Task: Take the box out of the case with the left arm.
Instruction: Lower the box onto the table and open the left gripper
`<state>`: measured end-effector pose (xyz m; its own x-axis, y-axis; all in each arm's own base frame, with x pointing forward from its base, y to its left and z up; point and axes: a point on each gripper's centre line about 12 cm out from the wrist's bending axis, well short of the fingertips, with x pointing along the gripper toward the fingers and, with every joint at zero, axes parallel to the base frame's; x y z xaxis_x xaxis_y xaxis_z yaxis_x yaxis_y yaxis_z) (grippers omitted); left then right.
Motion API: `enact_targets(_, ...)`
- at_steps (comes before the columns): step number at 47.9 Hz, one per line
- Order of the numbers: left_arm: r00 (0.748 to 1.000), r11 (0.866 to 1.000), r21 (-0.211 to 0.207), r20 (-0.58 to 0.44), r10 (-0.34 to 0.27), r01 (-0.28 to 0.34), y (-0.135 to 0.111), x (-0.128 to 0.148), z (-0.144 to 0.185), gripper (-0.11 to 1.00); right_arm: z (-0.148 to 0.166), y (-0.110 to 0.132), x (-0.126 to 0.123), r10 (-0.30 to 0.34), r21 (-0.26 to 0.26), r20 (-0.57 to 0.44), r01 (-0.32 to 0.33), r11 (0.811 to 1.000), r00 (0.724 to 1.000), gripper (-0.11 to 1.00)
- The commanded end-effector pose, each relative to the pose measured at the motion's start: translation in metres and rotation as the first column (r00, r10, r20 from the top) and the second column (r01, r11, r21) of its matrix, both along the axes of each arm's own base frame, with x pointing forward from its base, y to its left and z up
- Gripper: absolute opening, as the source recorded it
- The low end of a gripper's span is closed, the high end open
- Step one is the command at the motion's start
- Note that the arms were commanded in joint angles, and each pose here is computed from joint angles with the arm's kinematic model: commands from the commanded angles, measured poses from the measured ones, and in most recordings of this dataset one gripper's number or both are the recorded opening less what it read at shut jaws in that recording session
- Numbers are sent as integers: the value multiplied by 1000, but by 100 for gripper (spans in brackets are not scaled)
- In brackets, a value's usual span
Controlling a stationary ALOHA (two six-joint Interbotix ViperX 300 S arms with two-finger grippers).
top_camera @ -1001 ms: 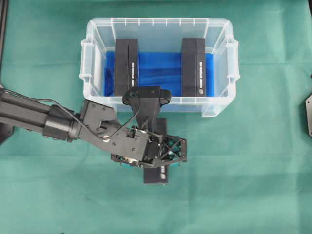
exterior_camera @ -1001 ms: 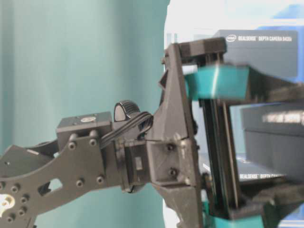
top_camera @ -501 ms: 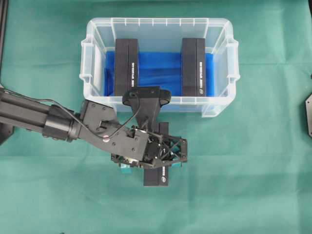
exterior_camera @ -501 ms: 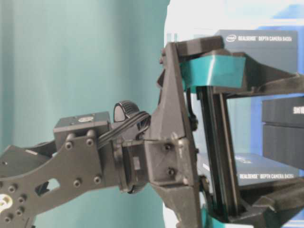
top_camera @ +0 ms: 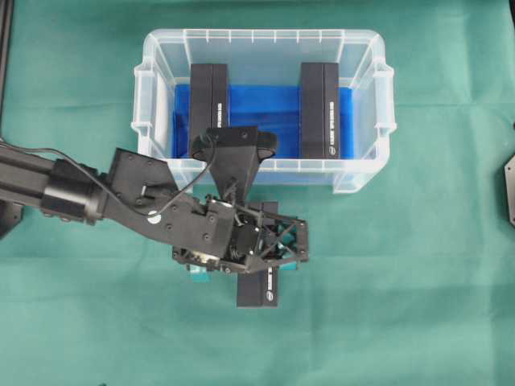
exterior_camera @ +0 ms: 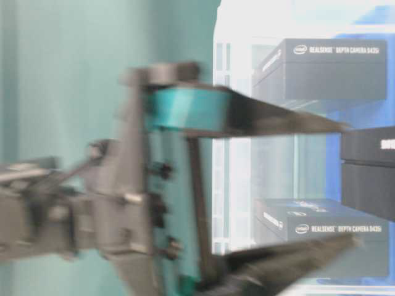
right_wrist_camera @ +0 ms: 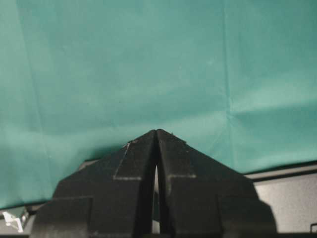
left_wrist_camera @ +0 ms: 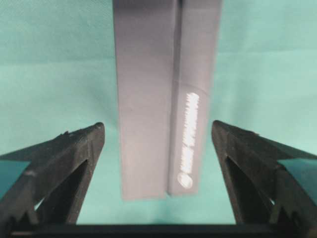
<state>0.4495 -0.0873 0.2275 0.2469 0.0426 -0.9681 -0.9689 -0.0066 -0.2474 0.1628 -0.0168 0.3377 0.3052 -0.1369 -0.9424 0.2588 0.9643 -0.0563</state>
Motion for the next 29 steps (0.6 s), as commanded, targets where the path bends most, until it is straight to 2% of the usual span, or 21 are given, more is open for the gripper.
enact_targets(1,997,1000,-19,83,3,-2,1,3,35,91,4,0,1,-2,-1,11,2,1000,1000,0)
enact_targets(7,995,1000,-21,101,-4,6,1,7,53,91,4,-1,1,-2,-3,9,2,1000,1000,0)
enact_targets(17,999,1000,-2,52,-15,15,8,2,84,91,4,-1,1,-2,-3,11,2,1000,1000,0)
enact_targets(29,1000,1000,3,28,-13,13,10,0,102,91,4,-1,1,-2,-3,9,2,1000,1000,0)
